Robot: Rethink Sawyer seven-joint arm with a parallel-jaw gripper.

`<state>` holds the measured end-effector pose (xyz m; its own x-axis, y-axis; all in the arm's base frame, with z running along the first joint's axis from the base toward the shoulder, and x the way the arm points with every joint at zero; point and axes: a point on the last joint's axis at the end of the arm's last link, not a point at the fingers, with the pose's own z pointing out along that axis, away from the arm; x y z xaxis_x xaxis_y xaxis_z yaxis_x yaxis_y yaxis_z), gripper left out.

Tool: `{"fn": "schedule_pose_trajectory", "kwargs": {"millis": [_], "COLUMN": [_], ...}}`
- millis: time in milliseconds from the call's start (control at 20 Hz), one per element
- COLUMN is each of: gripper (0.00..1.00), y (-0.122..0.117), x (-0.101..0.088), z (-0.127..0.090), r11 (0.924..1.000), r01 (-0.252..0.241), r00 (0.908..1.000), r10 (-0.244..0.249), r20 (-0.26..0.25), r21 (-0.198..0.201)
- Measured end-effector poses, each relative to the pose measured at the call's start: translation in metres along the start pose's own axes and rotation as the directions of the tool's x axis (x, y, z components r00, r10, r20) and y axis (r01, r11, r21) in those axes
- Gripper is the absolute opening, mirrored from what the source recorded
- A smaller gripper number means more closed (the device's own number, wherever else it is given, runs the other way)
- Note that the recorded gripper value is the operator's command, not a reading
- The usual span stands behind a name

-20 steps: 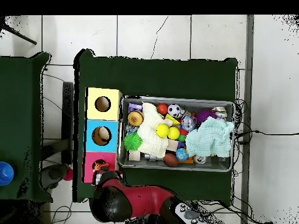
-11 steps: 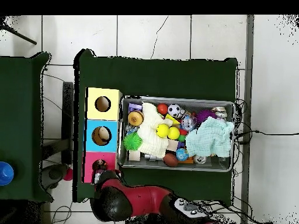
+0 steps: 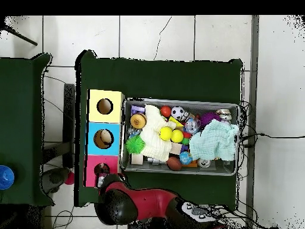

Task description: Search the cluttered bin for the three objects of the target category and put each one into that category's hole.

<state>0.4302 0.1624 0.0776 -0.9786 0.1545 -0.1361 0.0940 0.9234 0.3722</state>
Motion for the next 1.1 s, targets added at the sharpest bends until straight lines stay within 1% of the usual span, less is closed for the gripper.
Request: {"fn": "schedule_pose_trajectory", "kwargs": {"millis": [200,350,450,550,650,800,900,950,1100], "gripper": [0.00,0.00,0.00,0.00,0.00,0.00,0.00,0.00,0.00], "y": [0.000,-0.001,-0.001,-0.001,-0.002,-0.004,-0.007,-0.009,-0.016], "x": [-0.002,-0.002,-0.003,-0.005,-0.009,-0.016,-0.022,-0.023,-0.030], "z": [-0.014,-0.027,-0.033,-0.036,-0.039,-0.041,-0.040,-0.040,-0.041], "r11": [0.9991,0.9971,0.9960,0.9951,0.9943,0.9908,0.9842,0.9822,0.9730], "r01": [0.030,0.051,0.059,0.064,0.068,0.089,0.125,0.135,0.169], "r00": [0.9983,0.9933,0.9907,0.9894,0.9895,0.9911,0.9899,0.9891,0.9855], "r10": [-0.028,-0.045,-0.050,-0.054,-0.057,-0.078,-0.115,-0.125,-0.165], "r20": [-0.051,-0.107,-0.126,-0.135,-0.133,-0.108,-0.083,-0.077,-0.039], "r21": [0.029,0.056,0.067,0.075,0.083,0.102,0.125,0.131,0.157]}}
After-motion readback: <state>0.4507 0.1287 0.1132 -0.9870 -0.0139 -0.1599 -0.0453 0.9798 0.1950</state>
